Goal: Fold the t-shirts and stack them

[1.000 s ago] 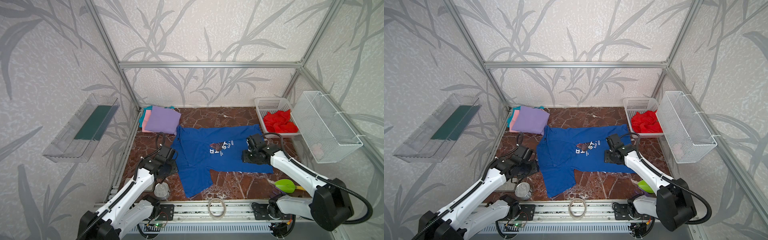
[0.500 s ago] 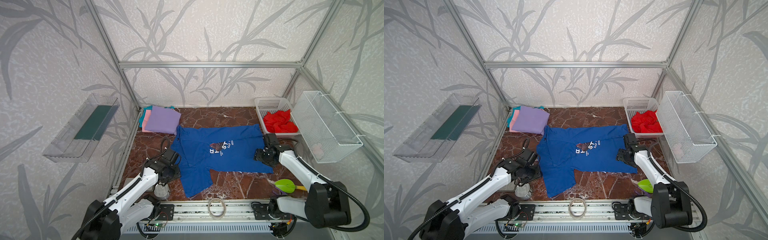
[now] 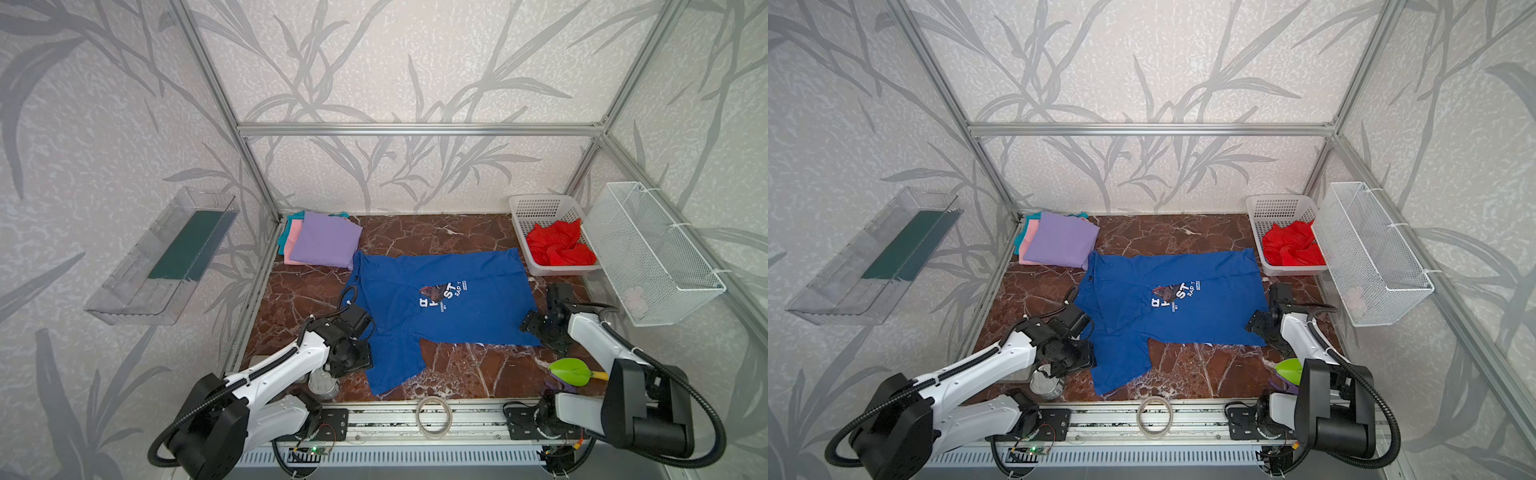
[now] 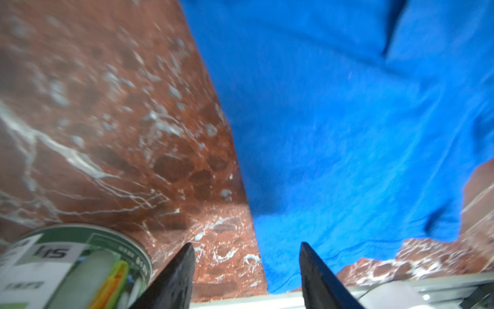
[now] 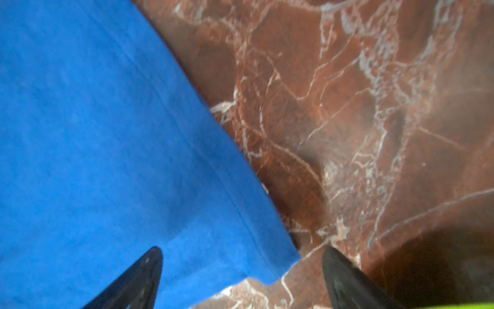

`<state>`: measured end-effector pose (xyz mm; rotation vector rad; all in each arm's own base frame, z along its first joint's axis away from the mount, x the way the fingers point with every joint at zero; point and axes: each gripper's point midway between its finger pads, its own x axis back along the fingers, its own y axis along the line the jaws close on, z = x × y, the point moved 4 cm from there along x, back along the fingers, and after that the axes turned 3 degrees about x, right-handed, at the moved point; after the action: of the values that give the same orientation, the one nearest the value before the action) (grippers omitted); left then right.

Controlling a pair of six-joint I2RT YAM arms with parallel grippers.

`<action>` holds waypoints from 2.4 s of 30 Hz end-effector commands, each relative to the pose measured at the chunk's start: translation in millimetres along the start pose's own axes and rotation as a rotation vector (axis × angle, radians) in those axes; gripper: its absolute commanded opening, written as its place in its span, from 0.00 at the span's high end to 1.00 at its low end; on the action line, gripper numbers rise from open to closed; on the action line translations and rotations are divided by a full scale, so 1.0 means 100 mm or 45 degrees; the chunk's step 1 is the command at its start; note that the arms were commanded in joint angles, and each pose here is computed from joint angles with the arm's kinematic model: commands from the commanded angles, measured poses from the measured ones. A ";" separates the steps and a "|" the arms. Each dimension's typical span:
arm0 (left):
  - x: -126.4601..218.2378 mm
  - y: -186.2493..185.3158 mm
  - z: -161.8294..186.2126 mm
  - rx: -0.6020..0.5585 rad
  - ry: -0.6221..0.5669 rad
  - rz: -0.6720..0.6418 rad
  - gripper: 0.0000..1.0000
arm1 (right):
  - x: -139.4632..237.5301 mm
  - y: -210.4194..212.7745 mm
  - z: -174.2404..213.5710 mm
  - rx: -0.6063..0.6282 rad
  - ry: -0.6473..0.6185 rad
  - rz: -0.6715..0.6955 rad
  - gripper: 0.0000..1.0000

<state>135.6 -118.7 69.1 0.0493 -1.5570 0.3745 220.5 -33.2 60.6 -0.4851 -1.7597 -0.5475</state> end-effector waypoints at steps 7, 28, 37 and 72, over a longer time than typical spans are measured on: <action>-0.13 -0.07 0.09 -0.080 0.107 -0.040 0.46 | -0.14 0.20 -0.09 -0.056 0.034 -0.137 0.18; 0.39 -0.50 -0.35 -0.178 0.037 -0.106 1.00 | -0.03 0.24 -0.24 -0.057 -0.025 -0.152 1.00; 0.69 -0.60 -0.49 -0.190 0.038 -0.027 0.98 | 0.26 0.23 -0.38 -0.052 -0.117 -0.187 1.00; -0.30 -0.28 0.25 -0.218 0.237 -0.265 1.00 | 0.39 0.17 -0.38 -0.009 -0.144 -0.171 1.00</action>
<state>119.1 -164.4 51.5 -0.0074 -1.3678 0.1171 249.4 -35.2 98.8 -0.3910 -1.8889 -0.6516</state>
